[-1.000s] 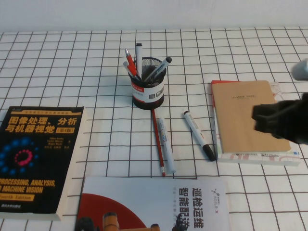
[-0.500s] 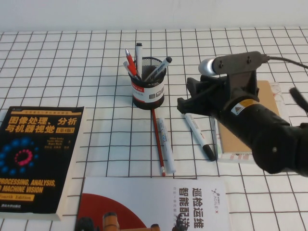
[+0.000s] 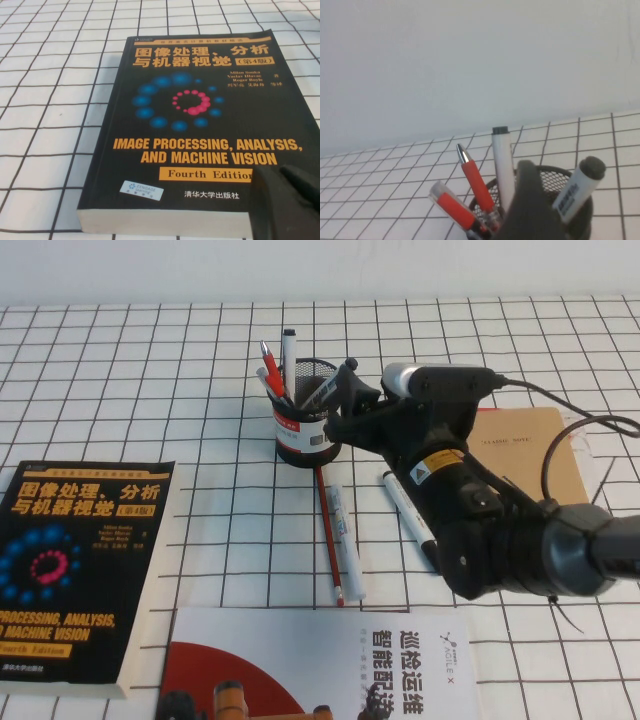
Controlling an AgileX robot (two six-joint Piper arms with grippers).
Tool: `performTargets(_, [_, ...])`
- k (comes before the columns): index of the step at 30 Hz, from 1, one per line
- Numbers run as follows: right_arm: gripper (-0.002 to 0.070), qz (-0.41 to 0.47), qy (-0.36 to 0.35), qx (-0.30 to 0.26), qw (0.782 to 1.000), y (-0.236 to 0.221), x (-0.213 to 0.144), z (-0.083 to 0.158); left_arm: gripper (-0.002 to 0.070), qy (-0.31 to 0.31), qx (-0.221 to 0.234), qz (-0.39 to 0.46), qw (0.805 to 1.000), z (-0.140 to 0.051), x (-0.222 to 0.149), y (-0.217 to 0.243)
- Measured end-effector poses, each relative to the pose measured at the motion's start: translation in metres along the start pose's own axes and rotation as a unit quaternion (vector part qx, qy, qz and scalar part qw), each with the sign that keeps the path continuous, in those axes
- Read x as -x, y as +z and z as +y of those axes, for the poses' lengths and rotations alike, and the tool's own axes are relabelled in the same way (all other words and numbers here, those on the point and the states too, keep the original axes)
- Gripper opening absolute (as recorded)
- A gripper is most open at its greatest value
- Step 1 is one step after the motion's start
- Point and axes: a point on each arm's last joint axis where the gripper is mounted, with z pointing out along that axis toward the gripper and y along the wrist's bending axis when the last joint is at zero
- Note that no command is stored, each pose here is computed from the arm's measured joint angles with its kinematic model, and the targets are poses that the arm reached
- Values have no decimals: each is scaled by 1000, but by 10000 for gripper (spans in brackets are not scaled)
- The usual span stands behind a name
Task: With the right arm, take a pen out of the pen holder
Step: 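Take a marker out of the pen holder and lay it on the table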
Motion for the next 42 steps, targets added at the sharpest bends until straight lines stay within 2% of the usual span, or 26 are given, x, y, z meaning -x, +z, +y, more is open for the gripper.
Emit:
performTargets(6, [414, -9, 23, 3, 1000, 27, -15, 2, -5, 0, 0, 0, 1000, 0, 0, 0])
performTargets(11, [414, -14, 47, -22, 999, 39, -26, -3, -5, 0, 0, 0, 1000, 0, 0, 0])
performTargets(38, [413, -18, 89, -43, 995, 77, -39, -3, -5, 0, 0, 0, 1000, 0, 0, 0])
performTargets(42, [376, -16, 88, -45, 995, 77, -42, -4, -4, 0, 0, 0, 1000, 0, 0, 0])
